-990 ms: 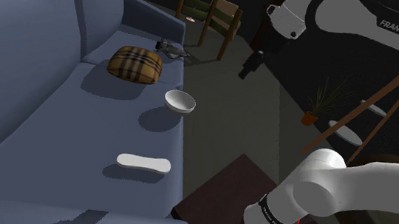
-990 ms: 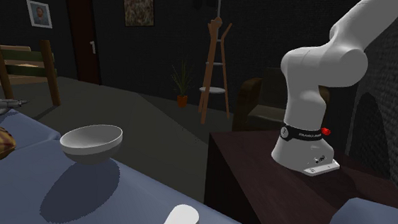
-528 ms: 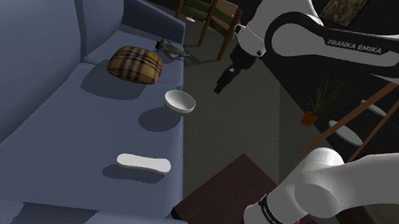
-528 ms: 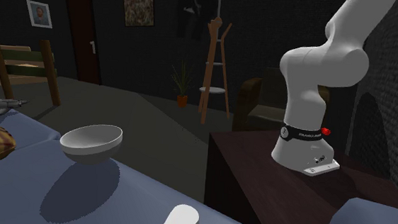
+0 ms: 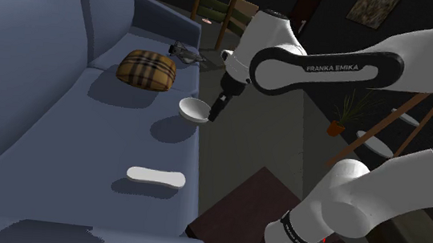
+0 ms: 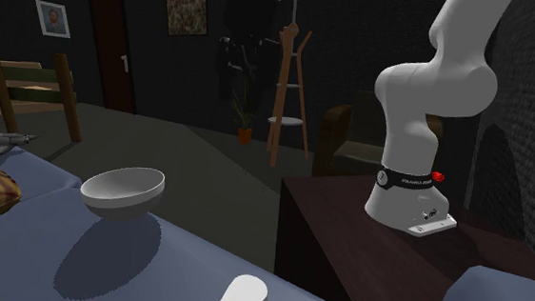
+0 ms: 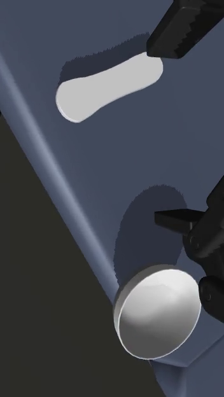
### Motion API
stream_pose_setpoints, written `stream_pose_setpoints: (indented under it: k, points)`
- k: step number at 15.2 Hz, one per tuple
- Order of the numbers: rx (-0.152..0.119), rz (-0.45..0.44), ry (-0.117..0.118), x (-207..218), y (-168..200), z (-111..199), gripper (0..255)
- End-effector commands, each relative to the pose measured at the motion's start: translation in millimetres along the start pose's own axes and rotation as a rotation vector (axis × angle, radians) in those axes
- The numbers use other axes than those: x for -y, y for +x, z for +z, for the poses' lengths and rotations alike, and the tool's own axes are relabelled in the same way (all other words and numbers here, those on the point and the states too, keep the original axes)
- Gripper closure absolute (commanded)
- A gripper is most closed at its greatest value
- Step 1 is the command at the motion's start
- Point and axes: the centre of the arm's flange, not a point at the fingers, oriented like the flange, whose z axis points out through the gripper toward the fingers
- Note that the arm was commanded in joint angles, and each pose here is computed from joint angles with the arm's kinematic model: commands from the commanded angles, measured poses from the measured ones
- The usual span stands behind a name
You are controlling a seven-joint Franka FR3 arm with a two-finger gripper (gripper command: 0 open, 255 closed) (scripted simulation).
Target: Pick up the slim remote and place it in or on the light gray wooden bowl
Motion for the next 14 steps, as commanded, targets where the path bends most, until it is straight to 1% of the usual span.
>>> stream_pose_setpoints:
  k: [1, 14]
  points:
    - [0.007, -0.035, 0.008, 7.8, 8.4, 23.5, 0]
    - [0.059, -0.255, 0.062, 80.3, 58.5, 170.2, 0]
